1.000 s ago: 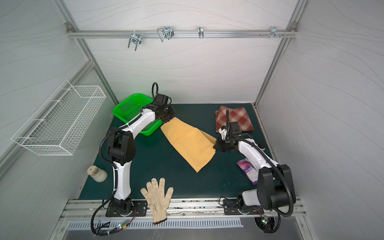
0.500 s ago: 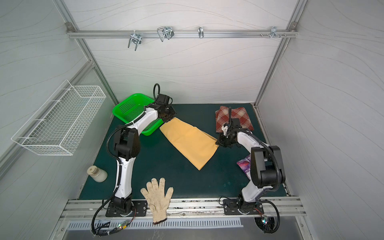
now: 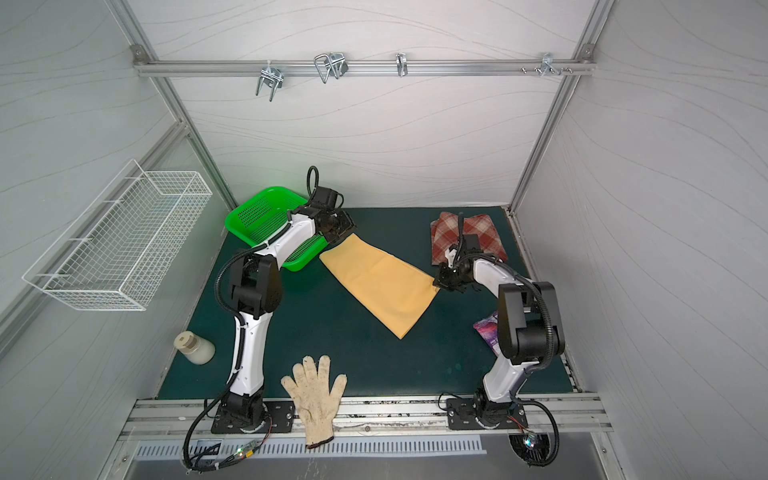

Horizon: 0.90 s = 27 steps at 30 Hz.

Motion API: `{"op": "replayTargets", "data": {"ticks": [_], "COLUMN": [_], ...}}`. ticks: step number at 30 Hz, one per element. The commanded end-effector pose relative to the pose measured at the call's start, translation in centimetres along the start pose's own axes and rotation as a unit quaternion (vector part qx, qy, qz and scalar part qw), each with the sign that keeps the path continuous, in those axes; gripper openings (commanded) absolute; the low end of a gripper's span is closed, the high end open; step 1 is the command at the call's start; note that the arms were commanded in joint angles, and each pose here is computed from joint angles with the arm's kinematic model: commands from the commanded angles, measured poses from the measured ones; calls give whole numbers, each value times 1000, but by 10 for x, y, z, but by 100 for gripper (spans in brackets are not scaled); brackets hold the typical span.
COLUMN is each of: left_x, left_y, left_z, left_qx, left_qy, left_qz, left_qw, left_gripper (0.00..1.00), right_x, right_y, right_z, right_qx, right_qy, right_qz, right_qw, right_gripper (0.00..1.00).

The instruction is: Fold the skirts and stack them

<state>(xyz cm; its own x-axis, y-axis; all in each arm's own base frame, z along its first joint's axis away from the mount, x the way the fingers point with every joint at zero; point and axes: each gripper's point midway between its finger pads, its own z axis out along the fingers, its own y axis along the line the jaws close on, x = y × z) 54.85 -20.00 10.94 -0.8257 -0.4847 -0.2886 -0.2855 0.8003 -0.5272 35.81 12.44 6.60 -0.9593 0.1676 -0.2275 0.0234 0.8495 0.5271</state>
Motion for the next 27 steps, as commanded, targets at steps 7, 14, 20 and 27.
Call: {"op": "replayTargets", "data": {"ticks": [7,14,20,27], "left_x": [4,34,61,77], "left_y": [-39,-14,5,19], "left_z": [-56,-55,-52,-38], "left_qx": [55,45,47,42], "left_qy": [-25,-4,13,25], "left_qz": [41,46,49,57], "left_qw": [997,998,998,997], "left_gripper": [67,67,72,78], "right_x": [-16,-24,-42,-18], "right_y": [-17,-26,0,41], "right_z": [1,-1,-28,-51], "right_qx": [14,34,14,15], "right_qy": [-20,-43,-84,-107], "right_qz": [19,18,11,-44], "right_qw": [1000,998,996,993], "right_gripper": [0,40,60,99]}}
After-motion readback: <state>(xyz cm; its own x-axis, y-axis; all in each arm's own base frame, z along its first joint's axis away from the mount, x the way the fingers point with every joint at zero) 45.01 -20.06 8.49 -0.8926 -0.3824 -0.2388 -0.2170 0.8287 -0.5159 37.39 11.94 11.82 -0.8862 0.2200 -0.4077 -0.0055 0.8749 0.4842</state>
